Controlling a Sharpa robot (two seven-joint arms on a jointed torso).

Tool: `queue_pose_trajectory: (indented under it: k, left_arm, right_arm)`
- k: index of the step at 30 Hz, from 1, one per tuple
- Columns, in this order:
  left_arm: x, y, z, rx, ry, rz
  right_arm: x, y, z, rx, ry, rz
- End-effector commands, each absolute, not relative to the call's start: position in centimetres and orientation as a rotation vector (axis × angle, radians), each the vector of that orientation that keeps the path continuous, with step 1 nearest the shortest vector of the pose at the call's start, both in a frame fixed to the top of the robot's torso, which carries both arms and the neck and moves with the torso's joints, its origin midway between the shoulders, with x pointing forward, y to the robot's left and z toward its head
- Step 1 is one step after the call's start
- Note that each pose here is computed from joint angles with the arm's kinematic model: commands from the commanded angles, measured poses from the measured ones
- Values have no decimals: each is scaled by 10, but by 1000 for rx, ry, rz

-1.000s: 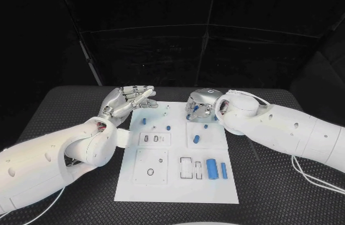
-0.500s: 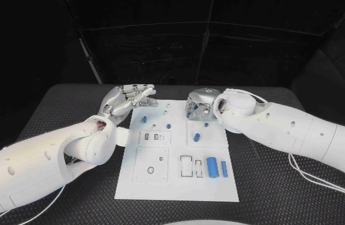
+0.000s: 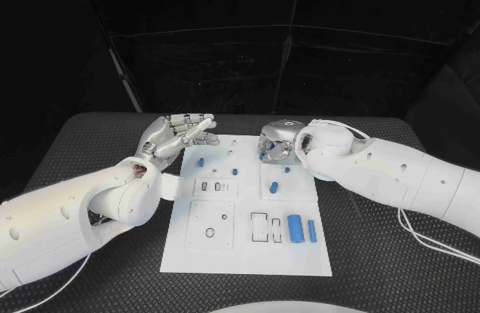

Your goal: Assemble the parts on the task board

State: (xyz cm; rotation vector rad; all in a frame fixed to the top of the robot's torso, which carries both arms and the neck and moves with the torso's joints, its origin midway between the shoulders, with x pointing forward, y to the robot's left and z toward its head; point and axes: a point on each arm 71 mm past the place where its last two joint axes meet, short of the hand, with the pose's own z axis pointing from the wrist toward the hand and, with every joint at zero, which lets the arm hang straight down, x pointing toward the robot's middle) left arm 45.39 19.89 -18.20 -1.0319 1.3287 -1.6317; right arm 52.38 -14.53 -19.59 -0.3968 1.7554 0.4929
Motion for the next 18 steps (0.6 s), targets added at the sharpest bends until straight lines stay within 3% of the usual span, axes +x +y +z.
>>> queue_pose_trajectory:
  k: [1, 11, 18]
  left_arm:
    - [452, 196, -180, -1017, 1333, -1654]
    - [452, 197, -180, -1017, 1334, -1653]
    - [453, 198, -180, -1018, 1333, -1652]
  right_arm:
    - [525, -145, -196, -407, 1758, 482]
    - [526, -144, -195, -403, 1741, 491]
    - [521, -139, -186, -382, 1656, 539]
